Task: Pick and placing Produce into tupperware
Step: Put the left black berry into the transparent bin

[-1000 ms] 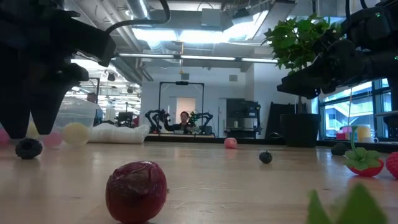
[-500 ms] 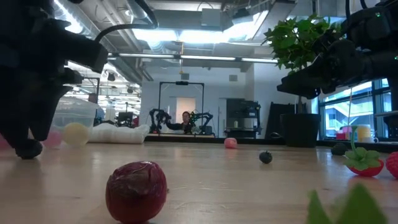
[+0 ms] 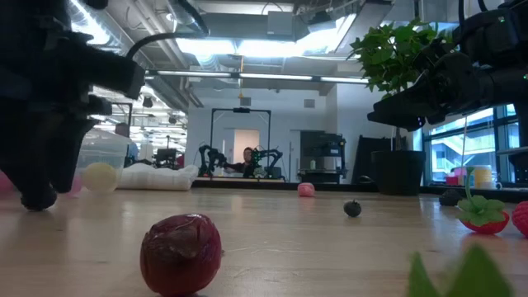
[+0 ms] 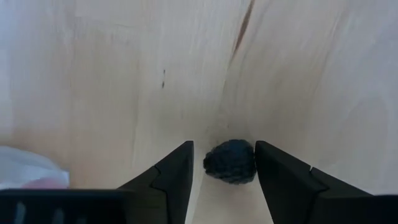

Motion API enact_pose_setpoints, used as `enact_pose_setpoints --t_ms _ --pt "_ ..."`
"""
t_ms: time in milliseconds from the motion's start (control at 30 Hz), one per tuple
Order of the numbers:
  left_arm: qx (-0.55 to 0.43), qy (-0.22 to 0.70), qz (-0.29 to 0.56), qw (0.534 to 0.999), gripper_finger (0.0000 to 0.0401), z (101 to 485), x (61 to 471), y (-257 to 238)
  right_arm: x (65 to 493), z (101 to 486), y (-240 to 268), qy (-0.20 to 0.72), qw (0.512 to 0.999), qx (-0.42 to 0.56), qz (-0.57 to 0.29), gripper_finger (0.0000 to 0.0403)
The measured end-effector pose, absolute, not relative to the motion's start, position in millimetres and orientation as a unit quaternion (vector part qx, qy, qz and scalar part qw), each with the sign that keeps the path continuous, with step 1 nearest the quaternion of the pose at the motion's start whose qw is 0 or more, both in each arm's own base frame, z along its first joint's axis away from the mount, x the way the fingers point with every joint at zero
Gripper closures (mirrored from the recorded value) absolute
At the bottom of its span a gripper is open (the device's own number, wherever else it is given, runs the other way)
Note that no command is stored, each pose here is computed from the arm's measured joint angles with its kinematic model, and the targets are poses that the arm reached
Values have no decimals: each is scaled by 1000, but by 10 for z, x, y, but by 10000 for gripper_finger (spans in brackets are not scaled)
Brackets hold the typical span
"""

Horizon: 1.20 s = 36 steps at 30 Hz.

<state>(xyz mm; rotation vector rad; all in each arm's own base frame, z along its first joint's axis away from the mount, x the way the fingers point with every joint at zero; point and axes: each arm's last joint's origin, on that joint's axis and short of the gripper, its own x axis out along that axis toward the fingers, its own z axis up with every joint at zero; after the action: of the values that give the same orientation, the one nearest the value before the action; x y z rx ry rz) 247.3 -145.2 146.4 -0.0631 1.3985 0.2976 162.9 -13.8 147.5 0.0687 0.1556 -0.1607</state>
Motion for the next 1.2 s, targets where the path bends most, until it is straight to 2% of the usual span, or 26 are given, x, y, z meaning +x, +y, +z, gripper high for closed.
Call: enact_pose_setpoints --t_ms 567,967,1200 --pt "-75 626 143 763 273 1382 2373 -1409 1629 1476 -138 77 993 34 -80 163" --pt "-104 638 137 750 250 1399 2356 -1416 1629 1476 -138 77 993 34 -80 163" --pt "-108 642 131 747 259 1401 2352 -1422 1629 1476 -138 77 993 35 -80 163"
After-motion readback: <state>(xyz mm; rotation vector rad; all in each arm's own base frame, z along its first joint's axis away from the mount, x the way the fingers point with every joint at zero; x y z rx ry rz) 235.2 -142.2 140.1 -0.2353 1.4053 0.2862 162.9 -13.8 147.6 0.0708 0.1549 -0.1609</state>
